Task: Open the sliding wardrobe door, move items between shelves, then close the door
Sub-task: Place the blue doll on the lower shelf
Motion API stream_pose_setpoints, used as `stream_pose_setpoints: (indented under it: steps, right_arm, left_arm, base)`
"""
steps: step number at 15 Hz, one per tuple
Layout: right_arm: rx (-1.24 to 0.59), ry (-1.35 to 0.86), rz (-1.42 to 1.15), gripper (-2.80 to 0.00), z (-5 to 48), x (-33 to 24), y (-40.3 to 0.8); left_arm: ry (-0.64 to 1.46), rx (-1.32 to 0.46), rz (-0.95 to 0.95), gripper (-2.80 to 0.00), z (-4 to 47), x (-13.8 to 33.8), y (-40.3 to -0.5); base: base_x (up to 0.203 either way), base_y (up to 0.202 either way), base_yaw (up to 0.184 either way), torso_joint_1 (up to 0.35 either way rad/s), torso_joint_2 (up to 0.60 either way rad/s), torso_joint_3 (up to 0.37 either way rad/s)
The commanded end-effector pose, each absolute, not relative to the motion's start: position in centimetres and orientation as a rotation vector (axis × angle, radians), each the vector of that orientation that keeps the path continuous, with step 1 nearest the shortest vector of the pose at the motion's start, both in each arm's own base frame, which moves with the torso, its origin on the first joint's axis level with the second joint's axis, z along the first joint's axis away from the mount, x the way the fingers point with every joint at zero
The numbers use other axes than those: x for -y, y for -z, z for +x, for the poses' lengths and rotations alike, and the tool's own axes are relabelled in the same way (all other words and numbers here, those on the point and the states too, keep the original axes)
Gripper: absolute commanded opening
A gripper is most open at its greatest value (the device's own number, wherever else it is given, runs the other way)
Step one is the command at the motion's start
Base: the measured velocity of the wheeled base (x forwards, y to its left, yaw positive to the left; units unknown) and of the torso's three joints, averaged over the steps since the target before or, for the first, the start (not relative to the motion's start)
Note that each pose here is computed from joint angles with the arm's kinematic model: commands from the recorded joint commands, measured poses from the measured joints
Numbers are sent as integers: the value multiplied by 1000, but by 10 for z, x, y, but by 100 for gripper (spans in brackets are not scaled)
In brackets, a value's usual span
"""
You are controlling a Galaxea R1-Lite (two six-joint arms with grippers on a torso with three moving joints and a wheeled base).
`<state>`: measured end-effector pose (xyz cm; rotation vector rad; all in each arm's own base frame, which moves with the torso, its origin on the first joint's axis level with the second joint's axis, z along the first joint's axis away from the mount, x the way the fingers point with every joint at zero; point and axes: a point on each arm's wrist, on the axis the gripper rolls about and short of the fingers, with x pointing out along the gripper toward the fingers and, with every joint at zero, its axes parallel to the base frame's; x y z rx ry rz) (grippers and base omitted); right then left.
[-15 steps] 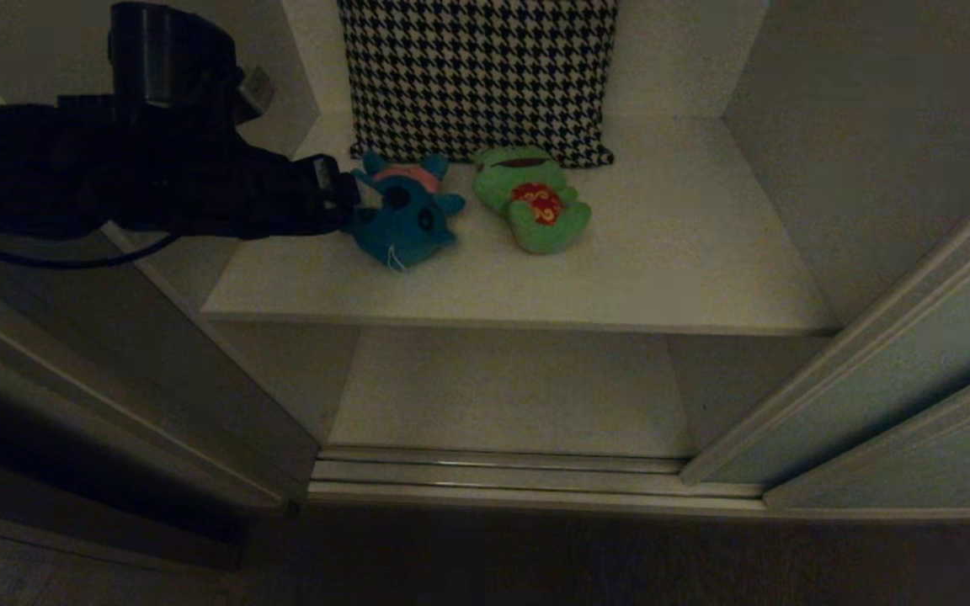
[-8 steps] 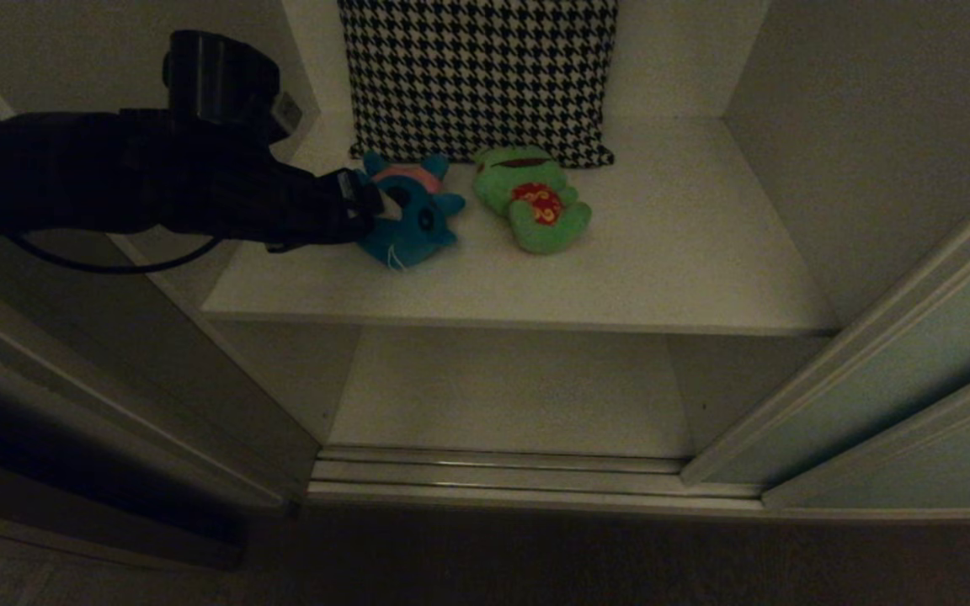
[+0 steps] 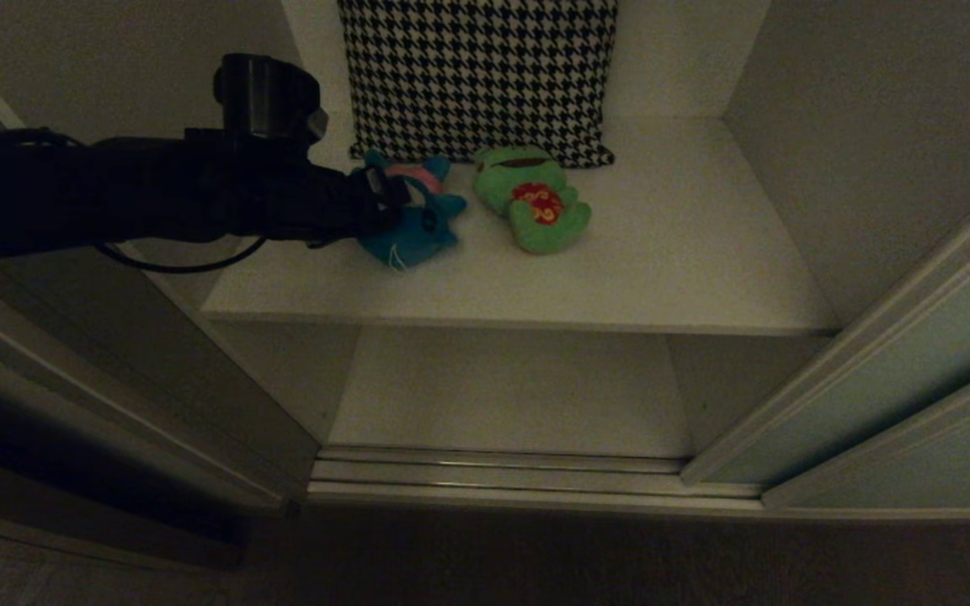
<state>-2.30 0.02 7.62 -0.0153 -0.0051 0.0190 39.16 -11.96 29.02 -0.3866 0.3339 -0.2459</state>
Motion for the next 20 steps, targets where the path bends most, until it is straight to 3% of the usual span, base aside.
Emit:
stream_pose_setpoints:
  steps: [1,7,8,11,16,20]
  right_arm:
    - [6,-20,-15,-280,-23,0,-76]
    - [7,-20,-15,-280,-23,0,-76]
    - [7,-20,-15,-280,-23,0,-76]
    - [7,-20,-15,-280,-23,0,-76]
    - [6,-20,-15,-280,-23,0,-76]
    - [6,-20,-15,-280,-23,0,-76]
  left_arm:
    - [244,-367,-394,0,400,126,-277]
    - [248,-295,-410,0,416,132,-278]
    - [243,-301,-410,-280,419,133,-276]
    - [243,-300,-419,-280,412,131,-283]
    - [286,-231,-427,-280,353,122,-345]
    - [314,-196,-406,-280,273,103,-388]
  base:
    - [0,0,0,0,0,0]
    - [0,0,0,0,0,0]
    - [0,0,0,0,0,0]
    - [0,0,0,0,0,0]
    - [0,0,0,0,0,0]
    - [0,0,0,0,0,0]
